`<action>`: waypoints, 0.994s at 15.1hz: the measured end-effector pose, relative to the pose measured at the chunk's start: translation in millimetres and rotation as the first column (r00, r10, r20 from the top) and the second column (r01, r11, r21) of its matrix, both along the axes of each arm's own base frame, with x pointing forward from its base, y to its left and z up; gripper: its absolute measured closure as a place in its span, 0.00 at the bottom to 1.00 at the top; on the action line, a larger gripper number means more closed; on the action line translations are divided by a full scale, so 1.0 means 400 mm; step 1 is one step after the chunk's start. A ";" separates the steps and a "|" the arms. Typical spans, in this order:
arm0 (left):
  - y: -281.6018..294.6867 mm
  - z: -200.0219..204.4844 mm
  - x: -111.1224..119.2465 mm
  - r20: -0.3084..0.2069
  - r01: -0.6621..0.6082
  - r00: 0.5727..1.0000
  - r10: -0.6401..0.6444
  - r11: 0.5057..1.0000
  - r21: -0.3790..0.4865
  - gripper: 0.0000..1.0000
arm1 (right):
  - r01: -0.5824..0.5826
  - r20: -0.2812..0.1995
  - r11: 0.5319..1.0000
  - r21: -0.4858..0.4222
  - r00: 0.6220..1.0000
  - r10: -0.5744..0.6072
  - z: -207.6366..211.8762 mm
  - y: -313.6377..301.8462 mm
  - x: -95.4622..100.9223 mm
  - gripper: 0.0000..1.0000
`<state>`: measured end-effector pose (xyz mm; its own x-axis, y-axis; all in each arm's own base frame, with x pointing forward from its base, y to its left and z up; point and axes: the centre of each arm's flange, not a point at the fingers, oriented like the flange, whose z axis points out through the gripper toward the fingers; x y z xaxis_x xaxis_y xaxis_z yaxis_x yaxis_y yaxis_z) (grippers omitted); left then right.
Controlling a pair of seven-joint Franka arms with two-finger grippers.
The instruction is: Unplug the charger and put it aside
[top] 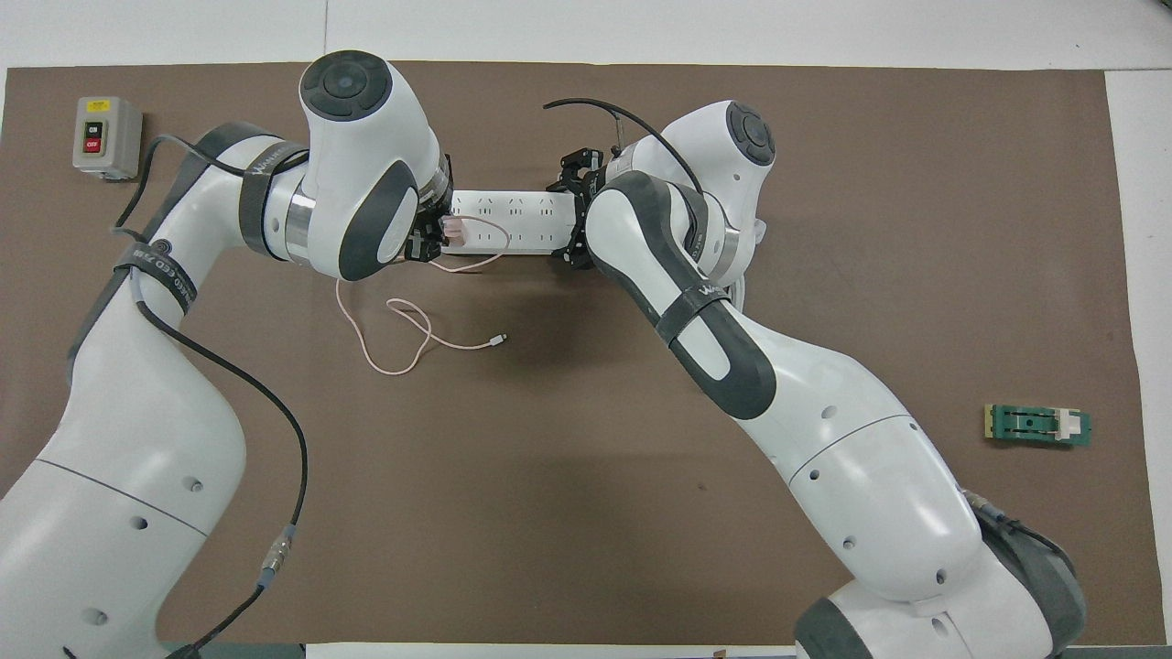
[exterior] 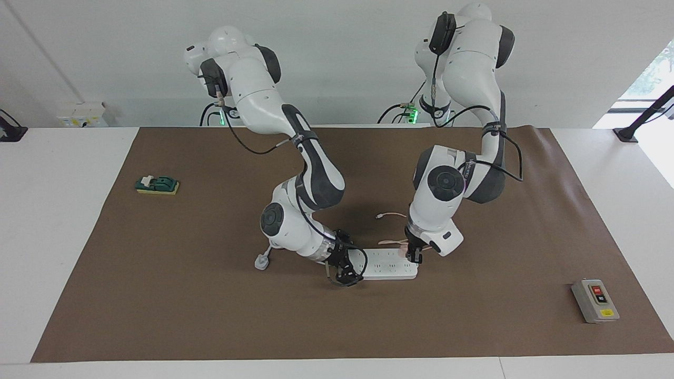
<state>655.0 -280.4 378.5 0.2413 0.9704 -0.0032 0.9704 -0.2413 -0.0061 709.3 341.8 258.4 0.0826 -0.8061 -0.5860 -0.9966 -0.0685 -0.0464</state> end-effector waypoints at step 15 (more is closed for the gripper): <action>0.073 0.198 -0.200 -0.066 0.493 0.869 -0.490 0.869 0.034 0.68 | 0.000 0.009 1.000 0.000 1.000 0.000 0.001 0.000 0.001 0.00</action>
<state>575.1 -251.3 457.5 0.6880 0.7256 0.0140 0.7242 -0.6851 -0.0787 709.7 341.8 258.8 0.0880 -0.8061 -0.5852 -0.9961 -0.0685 -0.0554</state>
